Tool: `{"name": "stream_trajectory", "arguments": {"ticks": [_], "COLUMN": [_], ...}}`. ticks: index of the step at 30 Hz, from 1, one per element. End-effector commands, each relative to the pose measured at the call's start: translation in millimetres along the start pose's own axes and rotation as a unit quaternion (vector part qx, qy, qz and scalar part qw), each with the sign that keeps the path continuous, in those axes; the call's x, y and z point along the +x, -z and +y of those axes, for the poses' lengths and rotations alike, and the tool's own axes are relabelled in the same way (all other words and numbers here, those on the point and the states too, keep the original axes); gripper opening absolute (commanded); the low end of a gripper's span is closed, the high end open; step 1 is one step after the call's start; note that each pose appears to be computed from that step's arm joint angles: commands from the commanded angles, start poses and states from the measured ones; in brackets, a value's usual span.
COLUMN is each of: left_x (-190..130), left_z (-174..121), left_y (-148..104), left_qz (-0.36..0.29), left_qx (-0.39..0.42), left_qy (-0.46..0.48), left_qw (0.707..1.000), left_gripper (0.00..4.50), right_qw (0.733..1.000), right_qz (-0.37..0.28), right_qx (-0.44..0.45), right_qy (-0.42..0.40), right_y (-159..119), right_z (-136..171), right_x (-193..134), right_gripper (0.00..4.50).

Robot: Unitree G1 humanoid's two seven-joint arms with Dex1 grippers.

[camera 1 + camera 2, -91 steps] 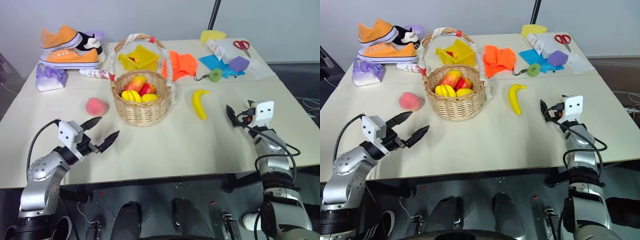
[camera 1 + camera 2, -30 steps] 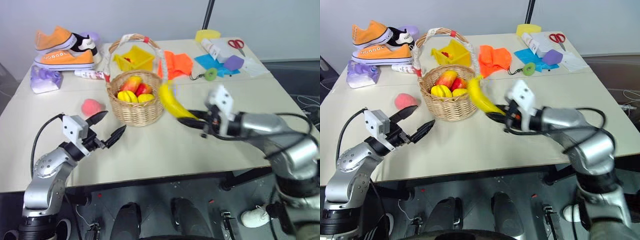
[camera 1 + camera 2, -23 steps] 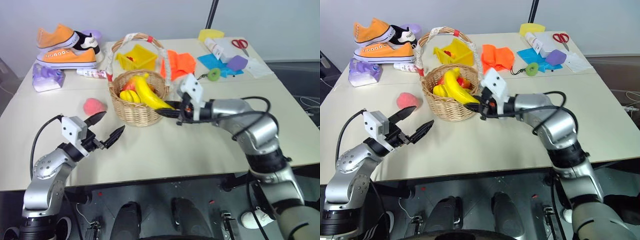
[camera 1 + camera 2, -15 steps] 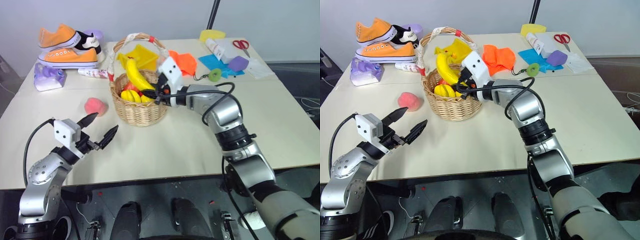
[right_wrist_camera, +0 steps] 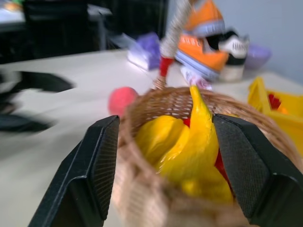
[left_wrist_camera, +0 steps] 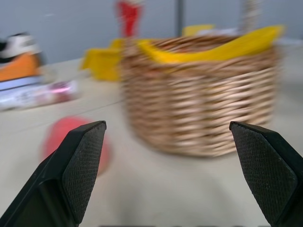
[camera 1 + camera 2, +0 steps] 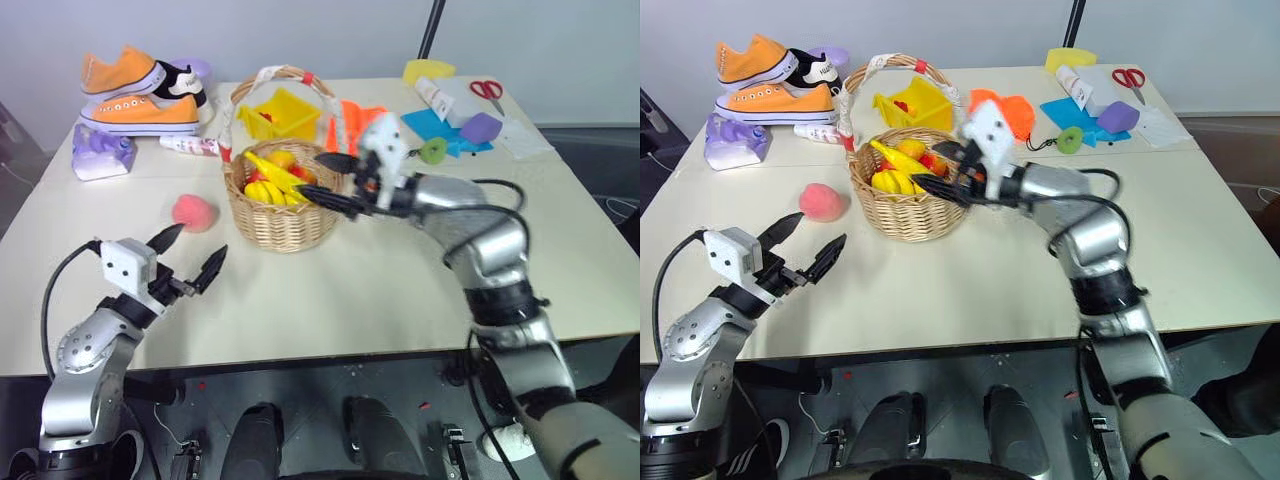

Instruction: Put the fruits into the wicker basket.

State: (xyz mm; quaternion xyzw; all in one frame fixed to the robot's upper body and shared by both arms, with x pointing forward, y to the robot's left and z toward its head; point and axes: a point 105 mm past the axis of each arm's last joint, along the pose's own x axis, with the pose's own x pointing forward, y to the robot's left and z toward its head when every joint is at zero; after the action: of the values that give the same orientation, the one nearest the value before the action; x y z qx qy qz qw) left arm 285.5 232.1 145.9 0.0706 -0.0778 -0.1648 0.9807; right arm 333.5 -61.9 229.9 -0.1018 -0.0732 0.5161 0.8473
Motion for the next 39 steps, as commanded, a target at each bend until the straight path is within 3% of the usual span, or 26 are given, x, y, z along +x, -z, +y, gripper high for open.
{"name": "stream_trajectory", "arguments": {"ticks": [1,3,5,21,27,34,37,39], "left_x": [-0.6,1.2,4.2,75.3,98.0,110.2,110.8,111.5], "left_z": [17.4,27.1,34.6,57.9,54.3,40.9,44.6,45.4], "left_y": [0.5,1.5,1.8,-6.4,4.4,42.3,42.1,39.9], "left_qz": [0.007,0.012,0.015,0.038,0.092,0.203,0.198,0.188], "left_qx": [0.036,0.033,0.025,-0.003,0.024,0.005,-0.020,-0.029], "left_qy": [-0.060,-0.094,-0.119,-0.157,-0.147,-0.122,-0.140,-0.144], "left_qw": [0.998,0.995,0.992,0.987,0.985,0.972,0.970,0.971], "left_gripper": [4.49,4.49,4.49,4.49,4.49,4.49,4.49,3.93], "right_qw": [0.999,0.996,0.998,0.994,0.991,0.990,0.989,0.989], "right_qz": [-0.024,0.013,0.018,0.016,0.030,0.037,0.036,0.036], "right_qx": [-0.041,-0.087,-0.049,-0.093,-0.112,-0.109,-0.105,-0.107], "right_qy": [0.004,0.029,0.047,0.061,0.072,0.086,0.094,0.097], "right_y": [-0.7,23.5,35.9,43.1,49.7,62.1,64.3,65.8], "right_z": [10.6,15.1,21.3,24.5,19.0,16.8,15.2,15.0], "right_x": [-26.6,-45.7,-55.2,-42.9,-43.1,-49.2,-51.0,-52.4], "right_gripper": [3.23,3.23,3.23,3.23,3.23,3.23,3.23,3.31]}}
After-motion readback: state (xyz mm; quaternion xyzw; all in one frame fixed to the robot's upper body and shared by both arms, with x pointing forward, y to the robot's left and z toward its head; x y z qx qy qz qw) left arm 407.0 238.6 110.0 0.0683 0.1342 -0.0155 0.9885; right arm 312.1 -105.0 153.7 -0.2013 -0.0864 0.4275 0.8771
